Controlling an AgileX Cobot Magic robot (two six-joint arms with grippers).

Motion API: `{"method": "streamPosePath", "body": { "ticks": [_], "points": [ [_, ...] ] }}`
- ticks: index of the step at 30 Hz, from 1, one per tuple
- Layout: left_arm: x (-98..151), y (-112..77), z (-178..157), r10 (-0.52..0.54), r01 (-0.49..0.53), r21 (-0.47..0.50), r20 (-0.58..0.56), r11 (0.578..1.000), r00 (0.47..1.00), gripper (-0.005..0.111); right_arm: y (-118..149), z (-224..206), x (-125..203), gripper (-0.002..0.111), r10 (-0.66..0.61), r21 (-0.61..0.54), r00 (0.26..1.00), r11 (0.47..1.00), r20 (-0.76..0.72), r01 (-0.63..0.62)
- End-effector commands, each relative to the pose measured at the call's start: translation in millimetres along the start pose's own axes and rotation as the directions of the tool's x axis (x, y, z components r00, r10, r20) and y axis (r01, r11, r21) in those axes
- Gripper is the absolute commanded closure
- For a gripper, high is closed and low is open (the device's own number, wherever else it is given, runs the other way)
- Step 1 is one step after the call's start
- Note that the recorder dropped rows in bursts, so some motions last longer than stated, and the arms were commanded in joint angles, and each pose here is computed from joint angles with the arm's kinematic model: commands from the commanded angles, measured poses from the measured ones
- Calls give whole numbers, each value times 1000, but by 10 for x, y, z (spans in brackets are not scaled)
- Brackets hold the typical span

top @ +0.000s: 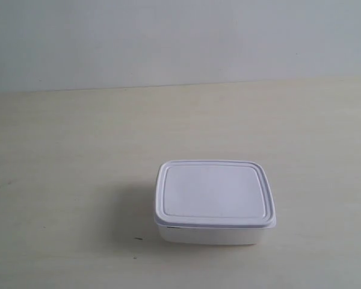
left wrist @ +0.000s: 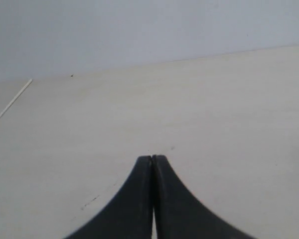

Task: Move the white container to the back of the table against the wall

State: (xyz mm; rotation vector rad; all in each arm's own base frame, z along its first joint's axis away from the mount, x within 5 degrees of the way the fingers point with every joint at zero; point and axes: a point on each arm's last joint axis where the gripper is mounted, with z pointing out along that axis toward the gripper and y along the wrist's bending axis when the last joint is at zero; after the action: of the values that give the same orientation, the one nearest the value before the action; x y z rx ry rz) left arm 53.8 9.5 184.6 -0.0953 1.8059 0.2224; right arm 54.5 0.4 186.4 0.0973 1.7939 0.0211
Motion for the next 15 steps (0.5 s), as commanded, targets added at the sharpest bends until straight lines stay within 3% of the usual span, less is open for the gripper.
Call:
{"method": "streamPosePath", "body": {
  "ticks": [1, 6, 10, 12, 14, 15],
  "points": [
    [-87, 21, -9, 1, 1, -22, 100, 1000, 995, 107, 0, 1, 11, 108, -7, -2, 1000, 1000, 5, 7],
    [-139, 32, -16, -20, 25, -31, 158, 999, 987, 107, -2, 1, 8, 108, -21, 0, 1000, 1000, 8, 21],
    [-220, 57, -34, -36, 51, -51, 249, 997, 968, 107, -27, -12, -140, 108, -57, 37, 984, 998, 169, 51],
    [-275, 75, -51, -146, 165, -32, 316, 986, 937, 107, -46, -43, -263, 108, 38, 34, 951, 998, 307, -51],
    [-325, 103, -72, -327, 345, 21, 378, 938, 866, 107, -96, -108, -408, 108, 178, 6, 861, 979, 476, -206],
    [-328, 107, -69, -346, 364, 25, 379, 931, 858, 107, -146, -157, -478, 108, 332, -59, 758, 930, 561, -363]
  ]
}}
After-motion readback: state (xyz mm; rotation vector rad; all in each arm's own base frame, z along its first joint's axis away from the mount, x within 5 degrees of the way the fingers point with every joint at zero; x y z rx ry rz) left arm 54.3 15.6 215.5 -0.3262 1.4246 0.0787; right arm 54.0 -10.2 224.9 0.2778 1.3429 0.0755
